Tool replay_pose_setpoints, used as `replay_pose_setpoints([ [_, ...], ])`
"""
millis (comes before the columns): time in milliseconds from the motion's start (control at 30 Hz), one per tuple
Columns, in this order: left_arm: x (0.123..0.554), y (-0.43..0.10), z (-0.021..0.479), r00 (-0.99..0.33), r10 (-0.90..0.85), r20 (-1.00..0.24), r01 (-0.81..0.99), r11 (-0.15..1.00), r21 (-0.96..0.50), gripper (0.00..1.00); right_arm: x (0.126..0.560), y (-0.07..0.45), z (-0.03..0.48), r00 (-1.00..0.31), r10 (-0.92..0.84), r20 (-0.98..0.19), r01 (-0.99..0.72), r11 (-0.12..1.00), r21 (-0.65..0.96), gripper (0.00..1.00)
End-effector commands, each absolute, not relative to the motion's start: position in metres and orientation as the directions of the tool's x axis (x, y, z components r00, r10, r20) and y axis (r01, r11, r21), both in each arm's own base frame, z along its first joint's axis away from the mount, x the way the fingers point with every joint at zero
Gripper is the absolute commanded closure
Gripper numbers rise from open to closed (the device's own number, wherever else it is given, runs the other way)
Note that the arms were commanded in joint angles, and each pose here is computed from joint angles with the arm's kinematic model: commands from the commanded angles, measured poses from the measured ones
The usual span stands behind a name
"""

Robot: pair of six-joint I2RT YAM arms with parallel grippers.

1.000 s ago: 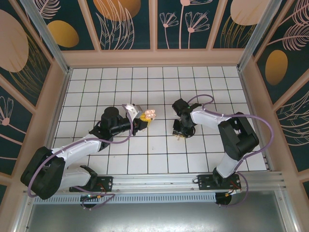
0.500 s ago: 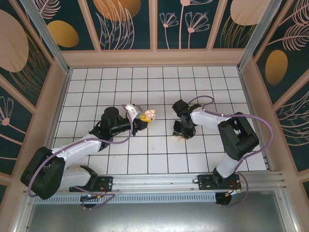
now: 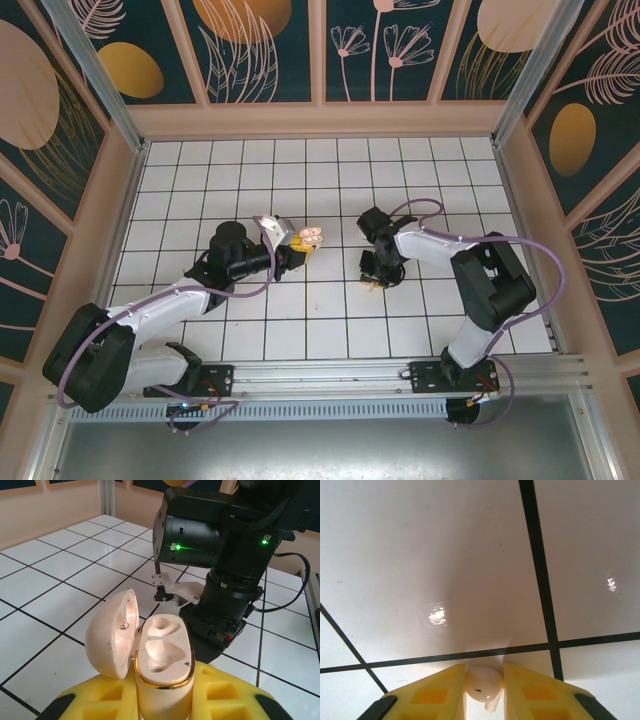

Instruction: Insert the wireless bluetooth earbuds into the charging case

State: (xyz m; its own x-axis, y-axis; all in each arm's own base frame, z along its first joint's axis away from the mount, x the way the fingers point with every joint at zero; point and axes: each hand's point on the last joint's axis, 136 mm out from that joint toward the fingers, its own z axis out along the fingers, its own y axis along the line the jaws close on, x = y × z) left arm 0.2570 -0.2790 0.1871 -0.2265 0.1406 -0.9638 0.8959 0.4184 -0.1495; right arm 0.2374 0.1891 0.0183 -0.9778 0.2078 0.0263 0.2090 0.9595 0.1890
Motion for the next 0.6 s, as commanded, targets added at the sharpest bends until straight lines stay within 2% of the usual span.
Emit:
replay_pose_setpoints([
  [0, 0.259, -0.281, 0.195, -0.187, 0.12, -0.975, 0.903, 0.411, -0.122, 0.81, 0.254, 0.191, 0.044, -0.973, 0.207, -0.104, 0.178, 0.956, 0.234, 0.77],
  [167, 0.263, -0.285, 0.198, -0.171, 0.093, -0.981, 0.908, 0.401, -0.12, 0.81, 0.285, 0.2, 0.106, -0.917, 0.196, -0.348, 0.078, 0.942, 0.325, 0.79],
  [367, 0.264, -0.294, 0.203, -0.155, 0.063, -0.986, 0.927, 0.354, -0.123, 0.81, 0.3, 0.23, 0.191, -0.751, 0.11, -0.651, -0.196, 0.905, 0.379, 0.78],
  [567, 0.263, -0.299, 0.207, -0.133, 0.051, -0.99, 0.941, 0.319, -0.109, 0.81, 0.287, 0.249, 0.248, -0.566, 0.069, -0.822, -0.376, 0.865, 0.331, 0.78],
])
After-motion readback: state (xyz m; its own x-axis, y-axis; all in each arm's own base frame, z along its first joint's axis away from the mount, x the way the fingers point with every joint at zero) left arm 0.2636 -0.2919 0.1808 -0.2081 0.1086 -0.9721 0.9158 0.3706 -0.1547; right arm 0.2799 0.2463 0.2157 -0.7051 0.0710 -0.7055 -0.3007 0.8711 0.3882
